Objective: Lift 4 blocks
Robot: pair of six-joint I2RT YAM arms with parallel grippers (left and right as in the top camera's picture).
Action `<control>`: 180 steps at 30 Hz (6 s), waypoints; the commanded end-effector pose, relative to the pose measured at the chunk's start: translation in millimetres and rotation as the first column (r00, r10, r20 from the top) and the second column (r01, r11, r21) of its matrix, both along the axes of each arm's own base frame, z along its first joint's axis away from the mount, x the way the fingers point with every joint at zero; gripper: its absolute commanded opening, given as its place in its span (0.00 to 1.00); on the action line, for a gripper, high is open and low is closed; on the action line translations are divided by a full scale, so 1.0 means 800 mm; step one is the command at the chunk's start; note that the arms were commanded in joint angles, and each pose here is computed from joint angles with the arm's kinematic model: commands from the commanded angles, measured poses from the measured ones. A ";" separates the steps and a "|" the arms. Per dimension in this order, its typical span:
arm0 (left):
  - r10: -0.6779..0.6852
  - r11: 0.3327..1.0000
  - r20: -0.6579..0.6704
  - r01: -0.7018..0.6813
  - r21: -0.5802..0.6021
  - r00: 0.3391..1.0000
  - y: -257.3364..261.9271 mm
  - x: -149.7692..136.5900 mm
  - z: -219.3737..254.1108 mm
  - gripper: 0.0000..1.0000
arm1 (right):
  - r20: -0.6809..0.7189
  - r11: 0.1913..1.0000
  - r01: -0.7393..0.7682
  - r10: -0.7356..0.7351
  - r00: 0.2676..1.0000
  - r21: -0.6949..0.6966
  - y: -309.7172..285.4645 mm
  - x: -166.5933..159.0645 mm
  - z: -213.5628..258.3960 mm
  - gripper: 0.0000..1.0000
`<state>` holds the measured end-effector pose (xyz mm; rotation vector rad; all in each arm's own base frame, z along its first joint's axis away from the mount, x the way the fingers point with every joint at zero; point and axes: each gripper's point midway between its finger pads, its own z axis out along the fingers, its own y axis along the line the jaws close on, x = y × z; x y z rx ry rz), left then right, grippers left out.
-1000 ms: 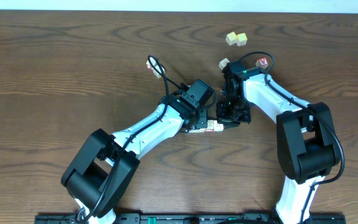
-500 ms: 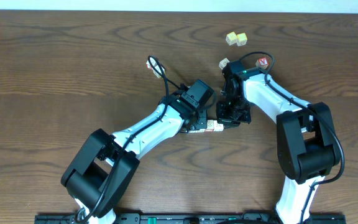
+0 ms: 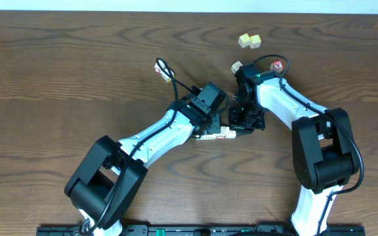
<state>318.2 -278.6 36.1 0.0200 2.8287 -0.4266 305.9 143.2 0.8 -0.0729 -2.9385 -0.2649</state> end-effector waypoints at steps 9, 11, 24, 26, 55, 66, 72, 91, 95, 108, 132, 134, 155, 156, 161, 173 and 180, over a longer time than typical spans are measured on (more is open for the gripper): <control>0.164 0.986 -0.044 -0.163 0.031 0.985 0.085 0.019 0.027 0.07 | 0.021 1.000 0.002 -0.002 1.000 0.011 0.005 0.002 0.008 0.01; 0.213 0.975 -0.120 -0.202 0.094 0.970 0.115 0.005 0.014 0.07 | 0.022 1.000 0.002 -0.002 1.000 0.011 0.006 0.002 0.008 0.01; 0.129 0.992 -0.283 -0.120 0.047 0.950 0.086 -0.028 -0.033 0.07 | 0.027 1.000 0.009 -0.010 1.000 0.023 0.009 0.004 0.008 0.01; 0.122 0.993 -0.288 -0.114 0.044 0.950 0.082 -0.029 -0.038 0.07 | 0.023 1.000 0.010 -0.011 1.000 0.027 0.010 0.003 0.009 0.01; -0.029 0.992 -0.336 -0.014 -0.126 0.941 0.041 -0.040 -0.037 0.07 | 0.020 0.998 -0.027 0.026 0.999 0.052 0.036 -0.007 0.010 0.01; -0.089 0.982 -0.343 0.025 -0.186 0.935 0.030 -0.045 -0.030 0.07 | 0.011 0.995 -0.029 0.028 1.000 0.094 0.046 -0.009 0.012 0.01; -0.108 0.980 -0.334 0.042 -0.197 0.936 0.028 -0.045 -0.028 0.07 | 0.016 0.987 -0.050 0.048 0.999 0.152 0.058 -0.008 0.017 0.01; -0.139 0.969 -0.312 0.064 -0.240 0.940 0.021 -0.045 -0.011 0.07 | 0.056 0.983 -0.063 0.054 0.997 0.173 0.056 -0.005 0.042 0.01; -0.141 0.968 -0.310 0.065 -0.244 0.940 0.020 -0.045 -0.008 0.07 | 0.056 0.983 -0.062 0.053 0.997 0.173 0.056 -0.006 0.042 0.01; -0.164 0.959 -0.254 0.094 -0.265 0.953 0.018 -0.041 0.015 0.07 | 0.049 0.982 -0.061 0.053 0.997 0.178 0.057 -0.007 0.043 0.01; -0.175 0.952 -0.242 0.101 -0.290 0.954 0.016 -0.044 0.031 0.07 | 0.055 0.969 -0.062 0.051 0.997 0.238 0.067 -0.010 0.059 0.01; -0.177 0.950 -0.229 0.105 -0.295 0.957 0.015 -0.044 0.037 0.07 | 0.058 0.969 -0.064 0.052 0.997 0.240 0.067 -0.009 0.060 0.01; -0.169 0.949 -0.222 0.097 -0.302 0.960 0.017 -0.047 0.051 0.07 | 0.106 0.952 -0.076 0.046 0.993 0.295 0.076 -0.005 0.090 0.01; -0.169 0.948 -0.222 0.097 -0.302 0.960 0.017 -0.047 0.052 0.07 | 0.113 0.952 -0.078 0.046 0.992 0.297 0.077 -0.004 0.094 0.01; -0.165 0.946 -0.207 0.095 -0.311 0.964 0.017 -0.046 0.061 0.07 | 0.131 0.950 -0.083 0.045 0.990 0.302 0.077 -0.004 0.102 0.01; -0.168 0.935 -0.149 0.110 -0.336 0.974 0.017 -0.047 0.093 0.07 | 0.135 0.939 -0.084 0.040 0.990 0.334 0.082 -0.006 0.112 0.01; -0.154 0.937 -0.163 0.091 -0.337 0.975 0.017 -0.047 0.092 0.07 | 0.191 0.931 -0.103 0.036 0.981 0.350 0.083 -0.005 0.138 0.01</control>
